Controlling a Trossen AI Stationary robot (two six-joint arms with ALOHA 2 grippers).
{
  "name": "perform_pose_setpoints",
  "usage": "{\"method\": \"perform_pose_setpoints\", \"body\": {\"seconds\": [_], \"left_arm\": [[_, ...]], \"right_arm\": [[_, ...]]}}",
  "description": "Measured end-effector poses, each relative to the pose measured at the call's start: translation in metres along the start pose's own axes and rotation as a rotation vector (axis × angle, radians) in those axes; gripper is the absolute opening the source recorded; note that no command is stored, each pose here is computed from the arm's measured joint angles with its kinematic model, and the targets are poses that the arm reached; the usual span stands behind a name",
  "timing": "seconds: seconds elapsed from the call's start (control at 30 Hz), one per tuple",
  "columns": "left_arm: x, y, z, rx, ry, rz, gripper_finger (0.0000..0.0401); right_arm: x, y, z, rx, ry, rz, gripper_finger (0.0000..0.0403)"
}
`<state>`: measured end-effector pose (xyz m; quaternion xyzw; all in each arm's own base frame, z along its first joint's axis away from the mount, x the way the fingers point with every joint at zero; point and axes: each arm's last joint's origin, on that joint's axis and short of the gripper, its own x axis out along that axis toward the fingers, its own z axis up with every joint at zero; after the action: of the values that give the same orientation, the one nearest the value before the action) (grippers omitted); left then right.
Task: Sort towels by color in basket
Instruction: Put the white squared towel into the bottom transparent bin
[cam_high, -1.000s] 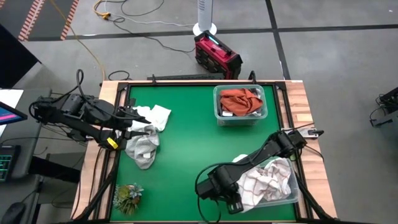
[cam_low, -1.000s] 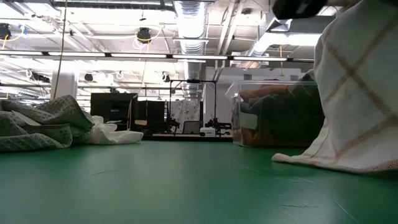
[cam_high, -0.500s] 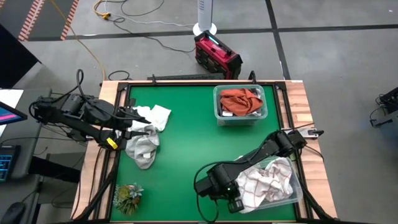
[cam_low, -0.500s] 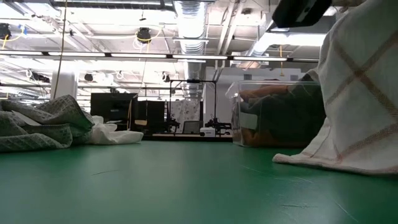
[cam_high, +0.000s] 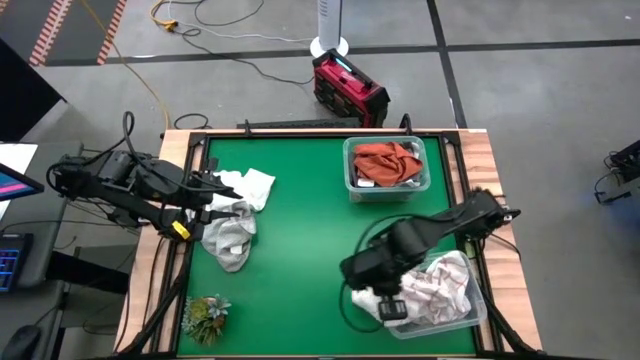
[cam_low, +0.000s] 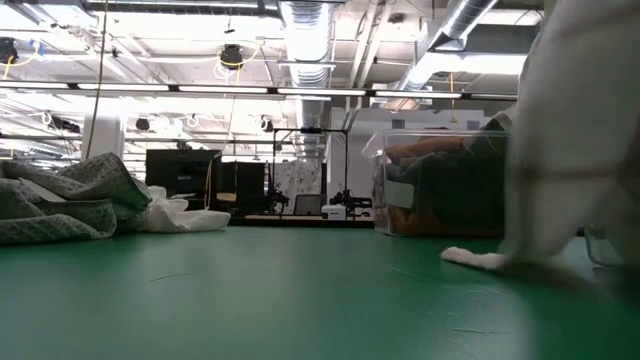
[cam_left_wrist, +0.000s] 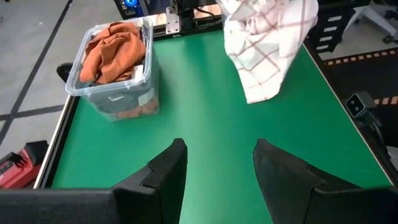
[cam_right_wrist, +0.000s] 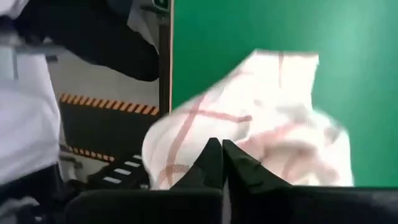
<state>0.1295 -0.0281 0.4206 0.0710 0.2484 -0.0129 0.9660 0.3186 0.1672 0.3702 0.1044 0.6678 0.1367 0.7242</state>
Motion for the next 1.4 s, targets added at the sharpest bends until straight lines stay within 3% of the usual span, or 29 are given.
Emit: {"method": "perform_pose_setpoints", "body": {"seconds": [0.1, 0.43, 0.57, 1.0, 1.17, 1.4], "left_arm": [[0.000, 0.000, -0.002, -0.006, 0.017, 0.000, 0.0174], [0.000, 0.000, -0.002, -0.038, 0.018, 0.000, 0.0174], [0.000, 0.000, -0.002, -0.049, 0.022, 0.000, 0.0174], [0.000, 0.000, -0.003, -0.046, 0.032, 0.001, 0.0174], [0.000, 0.000, -0.003, -0.028, 0.032, 0.000, 0.0174], [0.000, 0.000, -0.003, -0.002, 0.032, 0.000, 0.0174]], "right_arm": [[0.003, 0.003, -0.021, 0.133, 0.034, -0.030, 0.0018], [0.045, -0.021, -0.113, 0.846, 0.257, -0.239, 0.0018], [0.058, -0.027, -0.134, 1.011, 0.212, -0.209, 0.0018], [0.146, -0.044, -0.135, 0.937, 0.085, -0.045, 0.0037], [0.144, -0.048, -0.133, 0.884, 0.077, -0.038, 0.0074], [0.109, -0.043, -0.127, 0.884, 0.019, 0.039, 0.0131]]}}
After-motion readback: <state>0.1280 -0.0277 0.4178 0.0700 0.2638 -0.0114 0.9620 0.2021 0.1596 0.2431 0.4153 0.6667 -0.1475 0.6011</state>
